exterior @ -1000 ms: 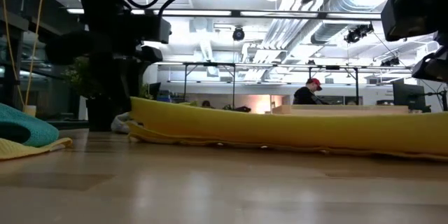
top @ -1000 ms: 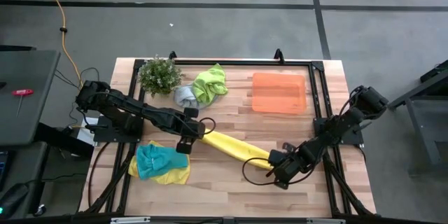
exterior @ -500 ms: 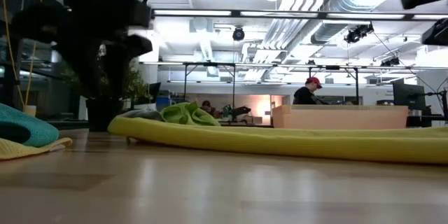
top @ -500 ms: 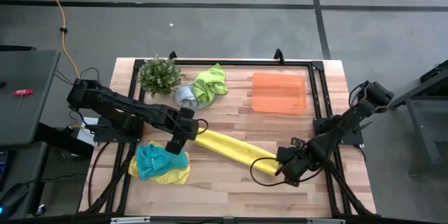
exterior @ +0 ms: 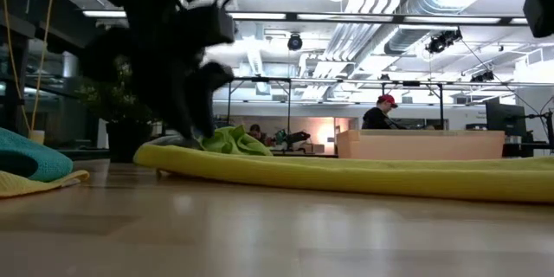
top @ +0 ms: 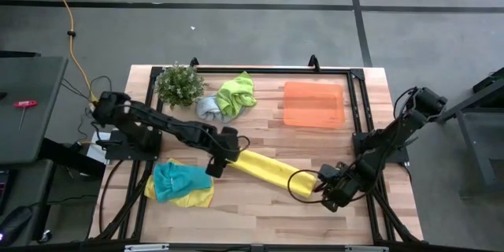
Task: Fold microfiber towels
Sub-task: Fold the right yellow microfiber cloth
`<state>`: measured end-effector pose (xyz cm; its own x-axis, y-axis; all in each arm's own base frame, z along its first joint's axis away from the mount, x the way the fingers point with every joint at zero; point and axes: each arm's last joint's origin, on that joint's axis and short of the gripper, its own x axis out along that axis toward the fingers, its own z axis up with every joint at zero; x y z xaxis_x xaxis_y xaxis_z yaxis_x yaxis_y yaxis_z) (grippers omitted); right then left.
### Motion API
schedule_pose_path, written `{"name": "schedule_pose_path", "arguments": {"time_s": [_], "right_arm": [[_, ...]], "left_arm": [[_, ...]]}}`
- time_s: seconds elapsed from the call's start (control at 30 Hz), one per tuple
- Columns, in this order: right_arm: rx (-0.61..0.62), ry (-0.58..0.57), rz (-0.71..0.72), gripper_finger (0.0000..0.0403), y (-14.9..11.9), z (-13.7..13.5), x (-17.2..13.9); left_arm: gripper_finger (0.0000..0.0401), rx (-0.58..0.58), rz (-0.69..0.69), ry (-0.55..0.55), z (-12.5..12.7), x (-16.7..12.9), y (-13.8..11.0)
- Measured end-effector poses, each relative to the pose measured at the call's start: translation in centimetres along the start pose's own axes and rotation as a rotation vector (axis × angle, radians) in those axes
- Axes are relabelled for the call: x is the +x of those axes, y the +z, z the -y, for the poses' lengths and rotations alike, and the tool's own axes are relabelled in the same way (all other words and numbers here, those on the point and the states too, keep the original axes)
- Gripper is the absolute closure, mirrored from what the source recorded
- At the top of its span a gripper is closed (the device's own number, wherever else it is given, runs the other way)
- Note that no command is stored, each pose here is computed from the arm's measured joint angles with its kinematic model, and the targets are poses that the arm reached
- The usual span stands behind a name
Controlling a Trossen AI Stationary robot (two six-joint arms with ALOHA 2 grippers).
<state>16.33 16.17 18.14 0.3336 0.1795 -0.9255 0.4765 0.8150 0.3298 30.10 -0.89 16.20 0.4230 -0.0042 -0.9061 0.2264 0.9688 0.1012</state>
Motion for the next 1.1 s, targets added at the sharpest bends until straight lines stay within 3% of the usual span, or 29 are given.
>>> {"name": "schedule_pose_path", "arguments": {"time_s": [0.13, 0.27, 0.37, 0.5, 0.57, 0.7, 0.83, 0.97, 1.1], "right_arm": [[0.013, 0.030, 0.079, 0.0229, 0.4, -0.4, 0.0], [0.031, 0.096, 0.168, 0.0236, 1.1, -1.1, -0.1], [0.062, 0.120, 0.221, 0.0270, 1.9, -1.3, 0.0], [0.128, 0.075, 0.268, 0.0363, 3.2, -0.9, 0.7], [0.149, 0.068, 0.273, 0.0391, 3.9, -0.8, 1.5], [0.169, 0.080, 0.203, 0.0381, 4.6, -1.0, 3.3], [0.163, 0.073, 0.118, 0.0400, 4.6, -1.1, 5.1], [0.165, 0.005, 0.078, 0.0399, 4.4, -0.5, 5.9], [0.154, -0.088, 0.062, 0.0401, 4.9, 0.7, 5.9]], "left_arm": [[0.0310, 0.053, -0.077, 0.054, -0.1, 1.0, -0.5], [0.0388, 0.018, -0.109, 0.086, -0.7, 1.4, -0.9], [0.0389, -0.039, -0.110, 0.087, -1.2, 1.5, -1.0], [0.0399, -0.080, -0.121, 0.087, -1.5, 1.7, -1.2], [0.0397, -0.097, -0.120, 0.087, -1.6, 1.7, -1.2], [0.0400, -0.118, -0.126, 0.087, -1.5, 1.7, -1.3], [0.0400, -0.154, -0.132, 0.079, -1.5, 1.7, -1.4], [0.0400, -0.218, -0.171, 0.062, -1.2, 1.6, -1.7], [0.0401, -0.353, -0.186, 0.024, -0.8, 1.6, -1.9]]}}
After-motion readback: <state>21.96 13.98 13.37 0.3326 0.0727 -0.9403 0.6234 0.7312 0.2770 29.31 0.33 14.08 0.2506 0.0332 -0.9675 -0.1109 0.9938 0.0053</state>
